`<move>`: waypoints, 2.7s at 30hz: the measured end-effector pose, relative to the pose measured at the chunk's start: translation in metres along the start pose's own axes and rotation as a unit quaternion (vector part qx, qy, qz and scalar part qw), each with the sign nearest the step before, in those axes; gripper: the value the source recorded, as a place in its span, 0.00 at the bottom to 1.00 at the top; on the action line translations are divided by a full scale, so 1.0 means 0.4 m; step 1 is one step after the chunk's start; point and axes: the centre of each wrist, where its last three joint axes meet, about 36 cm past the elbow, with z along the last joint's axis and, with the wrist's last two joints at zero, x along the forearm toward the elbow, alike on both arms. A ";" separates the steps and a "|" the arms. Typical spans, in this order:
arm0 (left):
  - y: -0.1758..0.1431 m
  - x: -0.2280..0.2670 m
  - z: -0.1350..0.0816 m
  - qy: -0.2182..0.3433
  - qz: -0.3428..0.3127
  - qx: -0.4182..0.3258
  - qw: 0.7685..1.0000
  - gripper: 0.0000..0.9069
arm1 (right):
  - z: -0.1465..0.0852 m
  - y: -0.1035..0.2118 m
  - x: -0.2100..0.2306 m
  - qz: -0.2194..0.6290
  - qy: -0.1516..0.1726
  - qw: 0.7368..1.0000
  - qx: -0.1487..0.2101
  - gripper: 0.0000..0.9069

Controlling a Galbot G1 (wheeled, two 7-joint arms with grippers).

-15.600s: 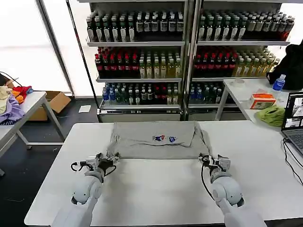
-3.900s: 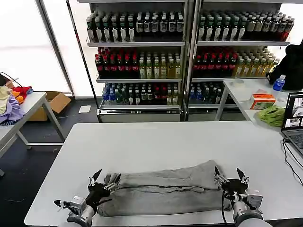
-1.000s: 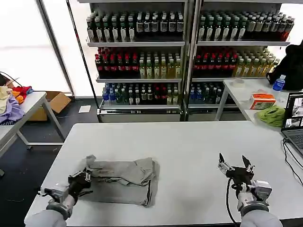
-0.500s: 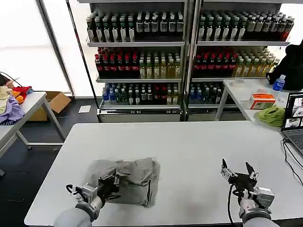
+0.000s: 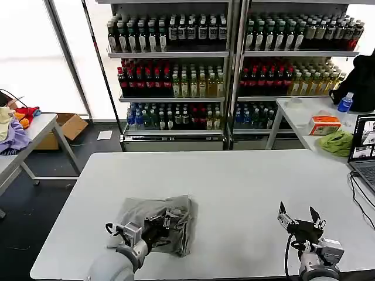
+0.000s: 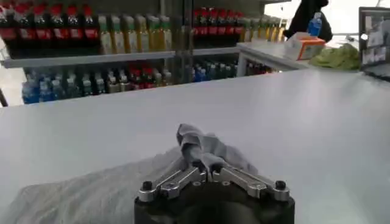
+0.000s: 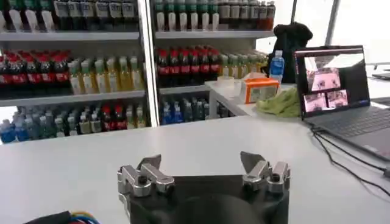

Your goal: Fold and organize the clothes.

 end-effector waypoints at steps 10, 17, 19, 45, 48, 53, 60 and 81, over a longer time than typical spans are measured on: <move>-0.025 -0.056 -0.017 -0.001 0.013 0.022 1.000 0.01 | 0.015 -0.003 -0.006 0.003 0.007 1.000 0.002 1.00; -0.035 -0.085 -0.007 0.002 0.019 0.036 0.999 1.00 | 0.019 -0.004 -0.005 0.002 0.009 1.000 0.003 1.00; -0.038 -0.092 -0.003 -0.001 0.021 0.040 0.999 1.00 | 0.020 -0.005 -0.005 0.002 0.009 1.000 0.003 1.00; -0.051 0.015 -0.074 -0.062 0.095 0.269 0.956 1.00 | 0.004 0.010 -0.037 -0.015 -0.001 1.000 0.013 1.00; -0.002 0.035 -0.069 -0.069 0.056 0.257 0.962 1.00 | 0.004 0.014 -0.044 -0.022 -0.002 1.000 0.012 1.00; 0.071 0.071 -0.047 -0.078 -0.010 0.230 0.970 1.00 | 0.006 0.025 -0.057 -0.032 -0.003 0.999 0.010 1.00; 0.131 0.103 -0.004 -0.082 -0.075 0.189 0.976 1.00 | 0.010 0.036 -0.069 -0.042 -0.002 0.999 0.008 1.00; 0.191 0.107 0.119 -0.039 -0.143 0.063 0.987 1.00 | 0.016 0.043 -0.065 -0.045 0.001 0.999 0.006 1.00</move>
